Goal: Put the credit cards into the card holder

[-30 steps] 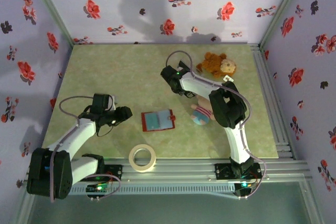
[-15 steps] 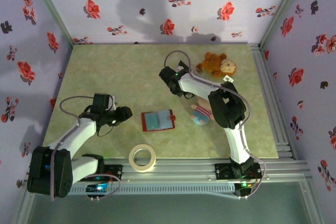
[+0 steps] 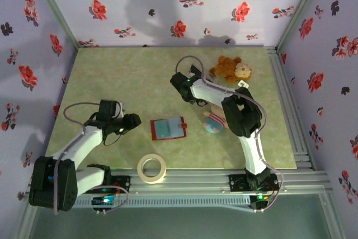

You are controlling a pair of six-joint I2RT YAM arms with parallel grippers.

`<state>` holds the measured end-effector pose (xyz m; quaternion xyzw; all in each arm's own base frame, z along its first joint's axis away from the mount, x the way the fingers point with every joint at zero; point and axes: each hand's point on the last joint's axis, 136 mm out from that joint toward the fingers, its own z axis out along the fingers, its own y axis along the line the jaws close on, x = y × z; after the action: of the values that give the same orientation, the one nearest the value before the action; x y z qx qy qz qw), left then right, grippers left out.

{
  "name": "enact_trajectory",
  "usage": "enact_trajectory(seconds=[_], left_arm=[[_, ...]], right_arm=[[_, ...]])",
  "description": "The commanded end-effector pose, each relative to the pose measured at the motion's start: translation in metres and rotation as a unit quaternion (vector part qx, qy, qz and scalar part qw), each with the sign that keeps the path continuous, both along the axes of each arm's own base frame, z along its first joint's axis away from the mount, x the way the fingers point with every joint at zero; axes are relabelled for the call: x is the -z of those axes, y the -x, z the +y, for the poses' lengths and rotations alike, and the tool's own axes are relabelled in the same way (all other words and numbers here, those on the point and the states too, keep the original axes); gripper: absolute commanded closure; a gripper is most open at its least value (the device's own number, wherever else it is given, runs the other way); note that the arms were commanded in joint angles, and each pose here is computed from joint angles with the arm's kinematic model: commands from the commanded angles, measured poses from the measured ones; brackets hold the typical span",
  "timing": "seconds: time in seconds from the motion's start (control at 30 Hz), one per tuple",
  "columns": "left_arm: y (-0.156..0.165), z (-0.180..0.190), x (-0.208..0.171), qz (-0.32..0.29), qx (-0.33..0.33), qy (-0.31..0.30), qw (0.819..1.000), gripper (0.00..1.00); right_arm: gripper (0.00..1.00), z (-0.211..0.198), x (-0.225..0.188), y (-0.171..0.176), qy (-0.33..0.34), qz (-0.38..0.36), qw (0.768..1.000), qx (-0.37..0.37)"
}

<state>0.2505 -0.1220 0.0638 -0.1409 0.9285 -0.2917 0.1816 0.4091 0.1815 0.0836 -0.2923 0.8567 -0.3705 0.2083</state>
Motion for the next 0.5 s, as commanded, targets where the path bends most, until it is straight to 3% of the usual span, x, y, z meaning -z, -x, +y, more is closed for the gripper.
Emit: enact_trajectory(seconds=[0.0,0.23,0.47], left_arm=[[0.002,0.0,-0.002,-0.001,0.007,0.005,1.0,0.51],[0.004,0.0,0.001,0.0,0.006,0.004,1.0,0.51],[0.005,0.001,0.005,0.002,0.008,-0.001,1.0,0.5]], right_arm=[[0.51,-0.005,0.002,-0.003,0.005,-0.009,1.0,0.006],[0.69,-0.016,-0.007,-0.009,0.074,-0.041,0.996,0.01],[0.76,-0.018,-0.019,-0.012,0.095,-0.064,0.993,0.009]])
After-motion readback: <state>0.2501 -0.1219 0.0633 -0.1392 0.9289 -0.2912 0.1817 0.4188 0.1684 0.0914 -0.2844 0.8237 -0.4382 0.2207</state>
